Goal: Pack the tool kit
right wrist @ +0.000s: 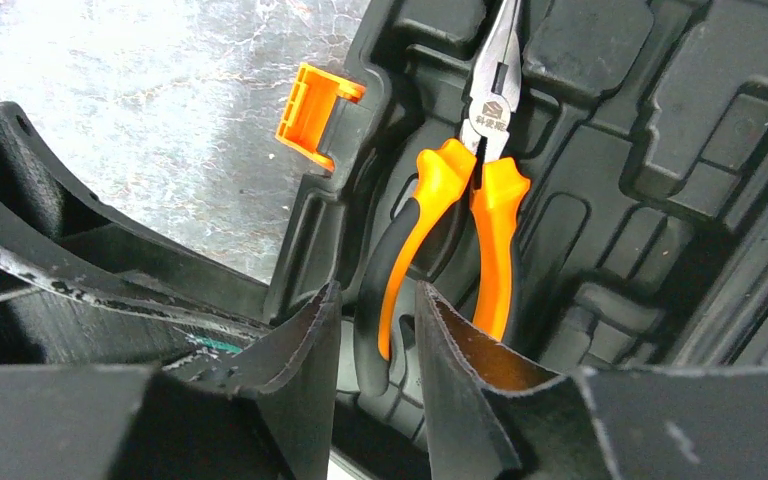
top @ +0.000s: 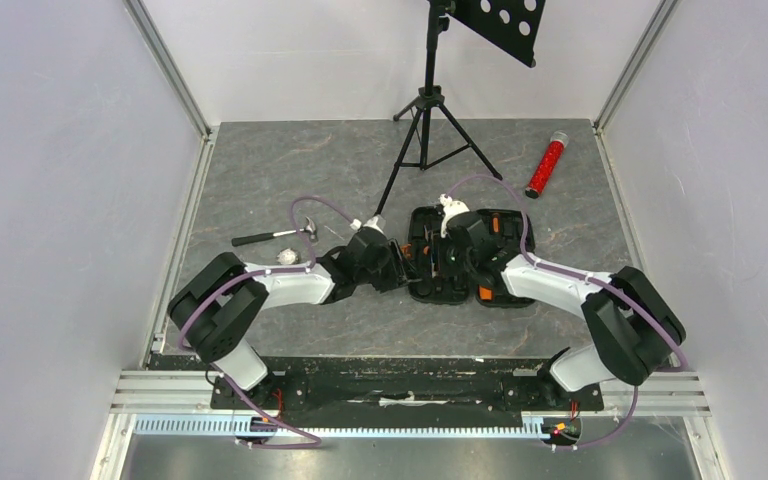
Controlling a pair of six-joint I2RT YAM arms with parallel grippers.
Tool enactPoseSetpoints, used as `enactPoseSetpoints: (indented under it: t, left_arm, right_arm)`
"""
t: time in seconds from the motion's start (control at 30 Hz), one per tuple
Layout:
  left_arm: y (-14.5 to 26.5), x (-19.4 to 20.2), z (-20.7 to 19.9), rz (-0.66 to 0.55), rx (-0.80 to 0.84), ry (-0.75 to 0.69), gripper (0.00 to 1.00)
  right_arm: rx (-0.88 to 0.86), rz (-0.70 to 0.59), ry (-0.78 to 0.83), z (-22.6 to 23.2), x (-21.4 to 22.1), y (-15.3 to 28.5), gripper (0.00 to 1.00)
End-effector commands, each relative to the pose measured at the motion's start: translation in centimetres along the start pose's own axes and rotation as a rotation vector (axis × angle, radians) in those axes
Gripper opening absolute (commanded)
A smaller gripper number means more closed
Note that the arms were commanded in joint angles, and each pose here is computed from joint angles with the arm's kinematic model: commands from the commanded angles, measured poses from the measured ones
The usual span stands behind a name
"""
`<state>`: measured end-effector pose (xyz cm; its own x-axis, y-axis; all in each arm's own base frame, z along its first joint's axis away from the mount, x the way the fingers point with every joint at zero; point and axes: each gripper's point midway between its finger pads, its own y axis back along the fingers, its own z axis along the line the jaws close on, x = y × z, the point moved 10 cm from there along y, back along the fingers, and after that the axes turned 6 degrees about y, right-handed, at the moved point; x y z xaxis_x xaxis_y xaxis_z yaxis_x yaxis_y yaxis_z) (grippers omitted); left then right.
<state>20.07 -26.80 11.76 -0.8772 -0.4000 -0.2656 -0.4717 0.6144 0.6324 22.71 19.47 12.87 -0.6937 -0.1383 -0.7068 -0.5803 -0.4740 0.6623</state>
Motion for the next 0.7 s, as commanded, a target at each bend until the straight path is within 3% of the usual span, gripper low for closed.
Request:
enactPoseSetpoints:
  t: [0.0, 0.13, 0.27, 0.67]
  left_arm:
    - [-0.6, 0.7, -1.1, 0.056, 0.082, 0.051, 0.49]
    - [-0.5, 1.0, -1.0, 0.063, 0.094, 0.061, 0.45]
    - [-0.2, 1.4, -1.1, 0.074, 0.104, 0.058, 0.43]
    - [0.2, 2.3, -1.4, 0.087, 0.118, 0.056, 0.43]
  right_arm:
    - [0.008, 0.000, -0.010, 0.0, -0.1, -0.4, 0.34]
    - [0.017, -0.005, -0.008, 0.0, -0.2, -0.4, 0.23]
    - [0.011, -0.033, -0.006, 0.2, -0.9, -0.2, 0.01]
    - [0.049, -0.117, -0.094, 1.5, -2.8, 0.0, 0.00]
